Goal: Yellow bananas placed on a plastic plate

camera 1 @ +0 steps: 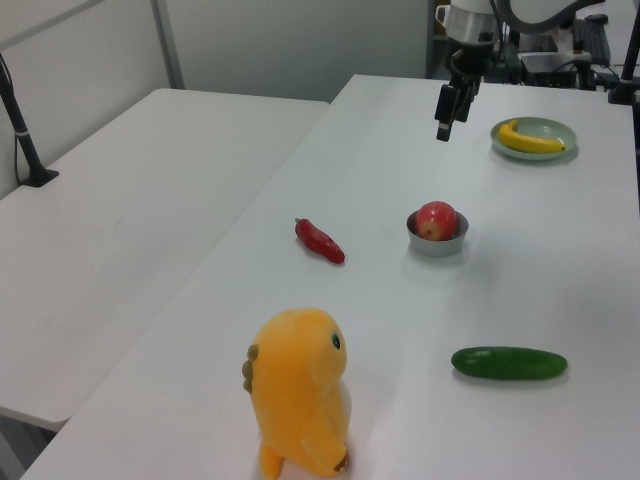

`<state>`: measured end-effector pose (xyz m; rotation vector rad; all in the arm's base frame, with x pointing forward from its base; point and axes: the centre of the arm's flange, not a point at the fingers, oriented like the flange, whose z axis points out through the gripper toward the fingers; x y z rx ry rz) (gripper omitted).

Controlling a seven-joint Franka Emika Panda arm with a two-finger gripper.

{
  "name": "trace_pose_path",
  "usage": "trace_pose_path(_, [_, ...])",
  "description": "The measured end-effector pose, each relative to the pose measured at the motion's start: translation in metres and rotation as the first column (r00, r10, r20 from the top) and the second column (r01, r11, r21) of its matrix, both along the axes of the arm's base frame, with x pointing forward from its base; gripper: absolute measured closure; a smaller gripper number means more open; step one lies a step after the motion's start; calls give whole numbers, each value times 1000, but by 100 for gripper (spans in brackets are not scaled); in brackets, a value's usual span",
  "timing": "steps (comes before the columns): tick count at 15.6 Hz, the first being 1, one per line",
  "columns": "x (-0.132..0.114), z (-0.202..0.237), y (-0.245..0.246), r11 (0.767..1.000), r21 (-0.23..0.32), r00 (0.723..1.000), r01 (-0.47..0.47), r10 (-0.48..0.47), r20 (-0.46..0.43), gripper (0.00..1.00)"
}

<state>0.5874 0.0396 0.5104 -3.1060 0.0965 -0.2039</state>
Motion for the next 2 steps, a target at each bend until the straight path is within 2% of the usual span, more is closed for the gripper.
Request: trace_pose_path(2, [-1, 0, -3, 1000, -1, 1000, 5, -5, -6, 0])
